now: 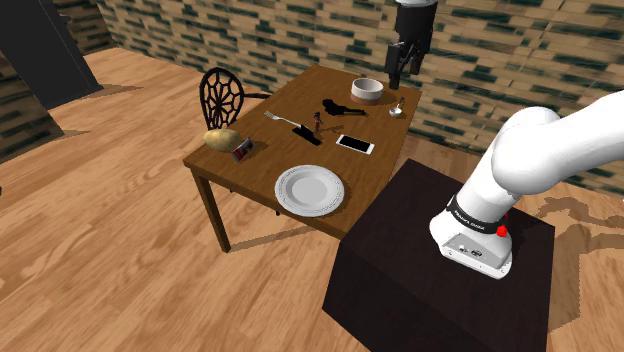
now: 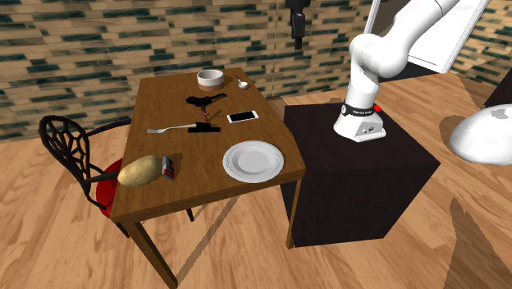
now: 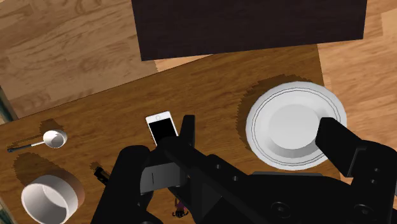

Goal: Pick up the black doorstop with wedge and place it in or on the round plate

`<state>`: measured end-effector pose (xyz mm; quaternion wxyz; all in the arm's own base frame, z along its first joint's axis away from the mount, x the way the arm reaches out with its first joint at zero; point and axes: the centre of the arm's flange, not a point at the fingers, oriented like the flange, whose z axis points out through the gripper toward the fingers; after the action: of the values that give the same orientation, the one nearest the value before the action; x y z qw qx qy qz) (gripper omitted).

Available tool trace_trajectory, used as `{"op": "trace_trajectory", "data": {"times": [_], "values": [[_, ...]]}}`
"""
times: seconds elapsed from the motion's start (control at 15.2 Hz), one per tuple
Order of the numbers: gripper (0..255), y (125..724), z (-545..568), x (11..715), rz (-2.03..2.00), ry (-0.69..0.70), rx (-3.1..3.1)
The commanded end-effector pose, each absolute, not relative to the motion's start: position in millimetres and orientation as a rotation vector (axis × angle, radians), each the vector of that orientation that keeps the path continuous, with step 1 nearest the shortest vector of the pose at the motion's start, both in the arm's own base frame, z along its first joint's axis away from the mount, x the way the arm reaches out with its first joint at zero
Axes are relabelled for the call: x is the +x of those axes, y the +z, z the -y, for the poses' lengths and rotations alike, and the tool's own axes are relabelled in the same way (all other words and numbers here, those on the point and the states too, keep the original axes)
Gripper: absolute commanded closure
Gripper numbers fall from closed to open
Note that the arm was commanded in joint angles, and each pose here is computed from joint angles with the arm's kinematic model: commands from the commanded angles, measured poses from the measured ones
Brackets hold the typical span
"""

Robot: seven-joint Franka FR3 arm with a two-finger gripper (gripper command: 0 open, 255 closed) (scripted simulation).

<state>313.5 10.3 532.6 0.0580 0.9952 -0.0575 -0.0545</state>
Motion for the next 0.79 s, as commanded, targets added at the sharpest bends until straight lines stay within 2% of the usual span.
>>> {"op": "trace_trajectory", "data": {"times": [0.0,0.73], "values": [[0,532.6,-10.3,313.5,0.174,-0.165,3.016],[0,433.0,43.5,401.6,0.161,-0.109,3.087]]}}
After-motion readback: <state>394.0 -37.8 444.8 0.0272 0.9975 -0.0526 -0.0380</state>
